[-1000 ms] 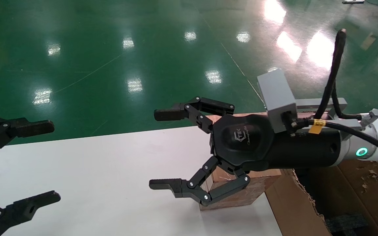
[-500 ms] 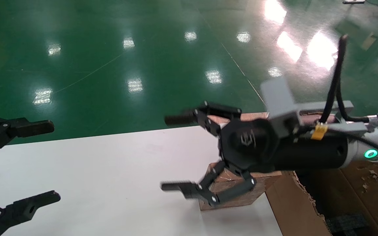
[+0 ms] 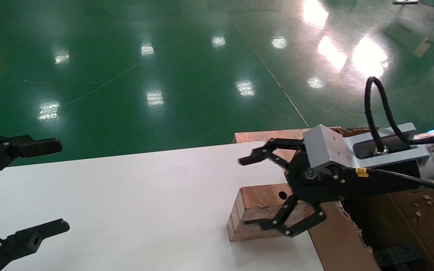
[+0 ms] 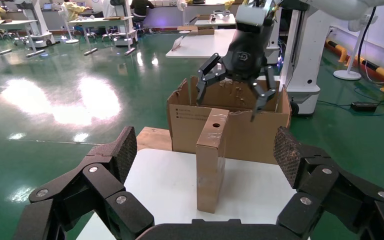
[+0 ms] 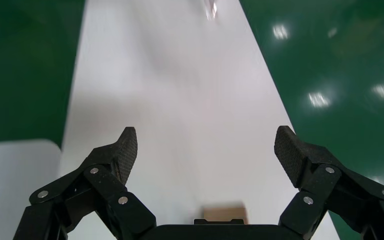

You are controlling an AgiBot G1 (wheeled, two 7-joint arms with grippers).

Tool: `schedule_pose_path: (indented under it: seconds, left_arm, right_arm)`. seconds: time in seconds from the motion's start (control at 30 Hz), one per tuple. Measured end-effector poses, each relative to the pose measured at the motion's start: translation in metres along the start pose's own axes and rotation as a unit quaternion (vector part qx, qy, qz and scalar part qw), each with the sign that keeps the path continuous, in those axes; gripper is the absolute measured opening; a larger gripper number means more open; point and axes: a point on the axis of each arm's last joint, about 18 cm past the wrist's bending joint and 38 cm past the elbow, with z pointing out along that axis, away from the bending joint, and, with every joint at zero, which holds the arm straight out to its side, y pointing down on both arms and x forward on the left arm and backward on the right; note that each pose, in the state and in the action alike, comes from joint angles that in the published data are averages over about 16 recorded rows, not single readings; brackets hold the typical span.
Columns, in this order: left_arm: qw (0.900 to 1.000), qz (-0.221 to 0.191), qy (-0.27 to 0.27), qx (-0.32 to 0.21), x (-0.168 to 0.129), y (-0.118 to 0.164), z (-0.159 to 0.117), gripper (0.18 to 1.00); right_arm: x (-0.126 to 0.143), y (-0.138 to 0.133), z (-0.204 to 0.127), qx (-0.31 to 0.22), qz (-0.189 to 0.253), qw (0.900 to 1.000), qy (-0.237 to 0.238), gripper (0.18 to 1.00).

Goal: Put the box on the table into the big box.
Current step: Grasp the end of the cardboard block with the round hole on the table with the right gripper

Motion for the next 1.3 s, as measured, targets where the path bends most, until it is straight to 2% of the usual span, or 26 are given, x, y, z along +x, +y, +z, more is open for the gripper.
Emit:
schedule_pose_path:
  seconds: [0.27, 0.47, 1.0, 1.3]
  left_arm:
    - [1.0000, 0.000, 0.000, 0.000, 0.000, 0.000, 0.000, 1.001]
    - [1.0000, 0.000, 0.000, 0.000, 0.000, 0.000, 0.000, 1.001]
    - [1.0000, 0.000, 0.000, 0.000, 0.000, 0.000, 0.000, 1.001]
    - [1.0000, 0.000, 0.000, 0.000, 0.000, 0.000, 0.000, 1.001]
  right_arm:
    - [0.018, 0.023, -0.013, -0.046, -0.006, 0.999, 0.022, 1.001]
    - [0.026, 0.037, -0.011, -0.062, -0.001, 0.998, 0.022, 1.001]
    - [0.018, 0.067, -0.008, -0.089, 0.038, 0.995, -0.006, 1.001]
    - [0.019, 0.076, -0.011, -0.103, 0.045, 0.994, -0.011, 1.001]
